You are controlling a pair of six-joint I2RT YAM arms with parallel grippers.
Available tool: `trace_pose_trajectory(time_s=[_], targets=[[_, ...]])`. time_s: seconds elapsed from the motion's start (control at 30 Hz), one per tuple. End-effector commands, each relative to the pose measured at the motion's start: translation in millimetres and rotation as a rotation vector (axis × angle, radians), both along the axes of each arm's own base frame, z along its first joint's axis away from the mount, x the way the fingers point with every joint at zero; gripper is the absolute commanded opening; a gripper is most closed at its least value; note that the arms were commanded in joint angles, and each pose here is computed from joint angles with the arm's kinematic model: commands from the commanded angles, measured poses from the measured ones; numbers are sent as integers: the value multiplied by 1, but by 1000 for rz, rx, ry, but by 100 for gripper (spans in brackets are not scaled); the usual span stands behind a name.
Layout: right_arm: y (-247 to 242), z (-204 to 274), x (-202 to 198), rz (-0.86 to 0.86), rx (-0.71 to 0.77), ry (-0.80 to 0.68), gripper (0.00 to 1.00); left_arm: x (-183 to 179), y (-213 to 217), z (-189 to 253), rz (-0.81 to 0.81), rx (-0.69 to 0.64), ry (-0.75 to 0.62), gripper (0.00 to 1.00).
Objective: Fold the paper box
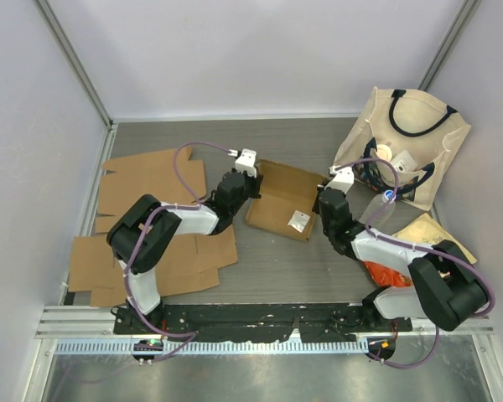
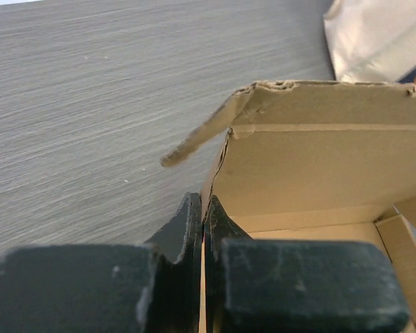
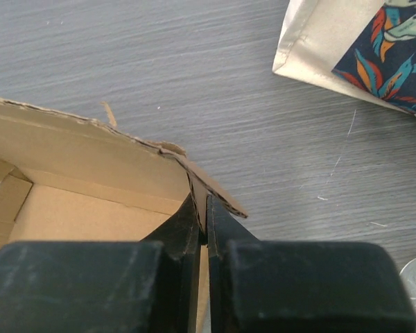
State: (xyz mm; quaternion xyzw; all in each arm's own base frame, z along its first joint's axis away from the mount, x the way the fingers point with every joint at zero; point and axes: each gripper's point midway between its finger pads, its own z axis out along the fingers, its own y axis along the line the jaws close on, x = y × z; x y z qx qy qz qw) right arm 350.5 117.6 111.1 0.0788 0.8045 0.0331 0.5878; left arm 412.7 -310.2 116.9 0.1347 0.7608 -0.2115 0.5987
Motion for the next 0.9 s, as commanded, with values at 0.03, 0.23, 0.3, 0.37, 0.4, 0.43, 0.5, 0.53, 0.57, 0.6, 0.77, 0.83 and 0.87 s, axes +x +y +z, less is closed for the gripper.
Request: trace_pose_trajectory(time_s=[0.03, 0.23, 0.3, 0.37, 0.4, 0.43, 0.5, 0.53, 0.57, 0.6, 0.77, 0.83, 0.87], targets=[[2, 49, 27, -147, 76, -173, 1, 33, 11, 36, 205, -152, -103, 0], [3, 48, 35, -182, 73, -194, 1, 40, 13, 45, 237, -189, -156, 0], [-2, 41, 30, -208, 57, -199, 1, 36, 15, 37, 238, -205, -150, 0], [-1, 37, 27, -206, 61, -211, 1, 31, 18, 30, 237, -223, -156, 0], [-3, 36, 26, -219, 61, -217, 1, 30, 19, 26, 242, -229, -152, 0], [-1, 39, 26, -217, 68, -237, 1, 29, 20, 28, 246, -244, -162, 0], [-2, 32, 21, -227, 48, -237, 3, 24, 25, 23, 247, -268, -175, 0], [-1, 37, 21, -229, 49, -264, 3, 19, 28, 17, 249, -265, -171, 0], [4, 31, 14, -212, 33, -264, 5, 18, 30, 14, 251, -267, -171, 0], [5, 26, 11, -211, 16, -267, 5, 16, 32, 15, 252, -284, -183, 0], [0, 18, -12, -265, -5, -328, 7, 2, 35, 13, 224, -312, -205, 0], [4, 17, -18, -257, 16, -344, 7, -6, 31, 14, 195, -312, -204, 0], [1, 12, -23, -264, 9, -338, 7, -9, 31, 14, 186, -309, -204, 0]])
